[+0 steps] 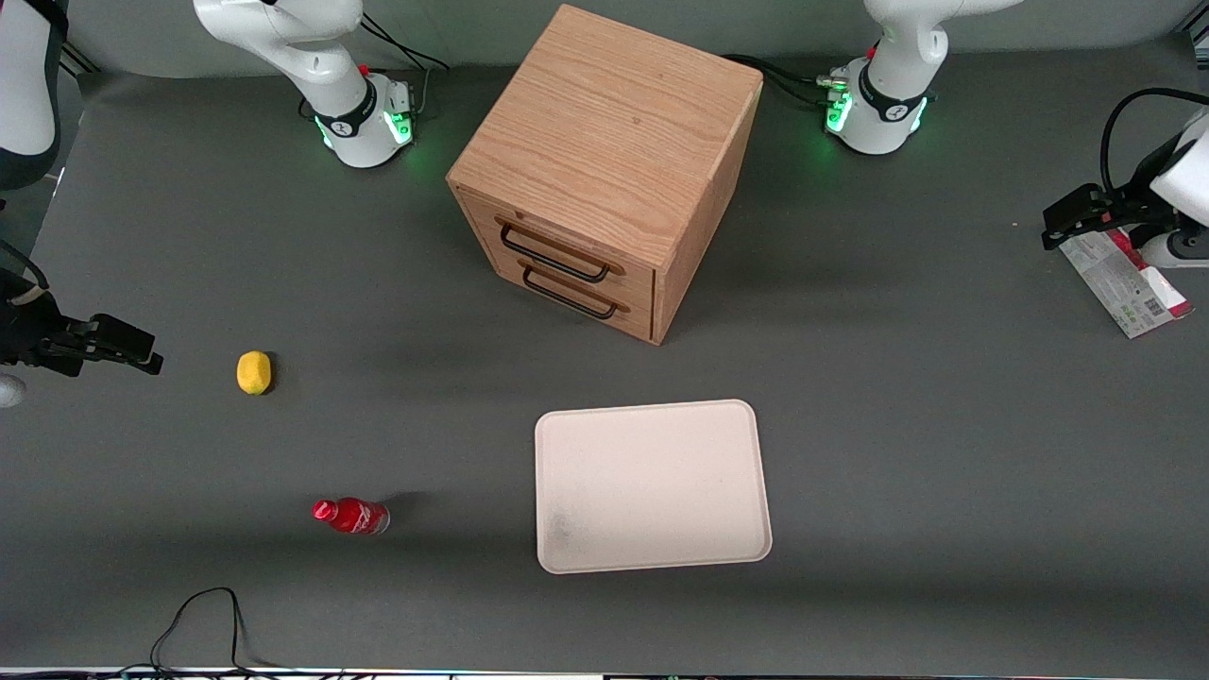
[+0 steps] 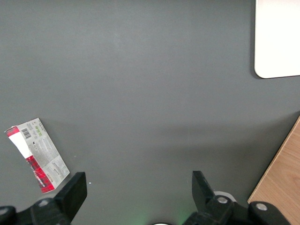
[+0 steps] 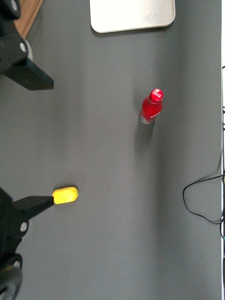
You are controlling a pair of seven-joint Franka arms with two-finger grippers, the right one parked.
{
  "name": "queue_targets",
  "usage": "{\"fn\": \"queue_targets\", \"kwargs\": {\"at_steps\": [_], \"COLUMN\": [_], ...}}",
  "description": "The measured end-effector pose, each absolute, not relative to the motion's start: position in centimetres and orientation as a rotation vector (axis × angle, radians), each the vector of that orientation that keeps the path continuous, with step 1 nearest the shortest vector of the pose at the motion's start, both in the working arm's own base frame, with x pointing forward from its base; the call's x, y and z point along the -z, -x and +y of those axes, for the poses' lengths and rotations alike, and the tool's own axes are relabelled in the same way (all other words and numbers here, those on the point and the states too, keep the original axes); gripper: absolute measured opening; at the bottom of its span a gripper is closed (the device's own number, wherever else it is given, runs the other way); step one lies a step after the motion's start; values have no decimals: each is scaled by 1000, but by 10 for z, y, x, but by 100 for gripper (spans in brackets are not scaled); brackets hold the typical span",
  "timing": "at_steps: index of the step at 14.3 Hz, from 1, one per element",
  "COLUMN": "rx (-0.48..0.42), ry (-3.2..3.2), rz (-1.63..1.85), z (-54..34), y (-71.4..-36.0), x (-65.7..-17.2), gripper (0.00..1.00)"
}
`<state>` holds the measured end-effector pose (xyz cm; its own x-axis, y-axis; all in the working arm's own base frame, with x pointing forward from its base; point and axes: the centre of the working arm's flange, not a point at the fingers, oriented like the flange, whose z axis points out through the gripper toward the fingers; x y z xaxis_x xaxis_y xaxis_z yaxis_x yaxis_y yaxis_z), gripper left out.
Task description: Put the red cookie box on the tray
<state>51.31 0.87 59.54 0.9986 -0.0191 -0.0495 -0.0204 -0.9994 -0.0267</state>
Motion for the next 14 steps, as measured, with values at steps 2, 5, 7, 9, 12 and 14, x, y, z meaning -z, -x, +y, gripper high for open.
{"fn": "queue_targets", "kwargs": {"at_steps": [2, 5, 7, 9, 12, 14], "rx": [-79, -83, -105, -163, -149, -80], "ry": [3113, 3112, 3107, 3089, 3079, 3066], "rz": [28, 27, -4, -111, -349, -480], "z": [10, 10, 23, 67, 161, 215], "y": [-513, -513, -513, -509, -495, -481], "x": [-595, -594, -588, -569, -526, -481], "gripper": [100, 100, 100, 100, 100, 100]}}
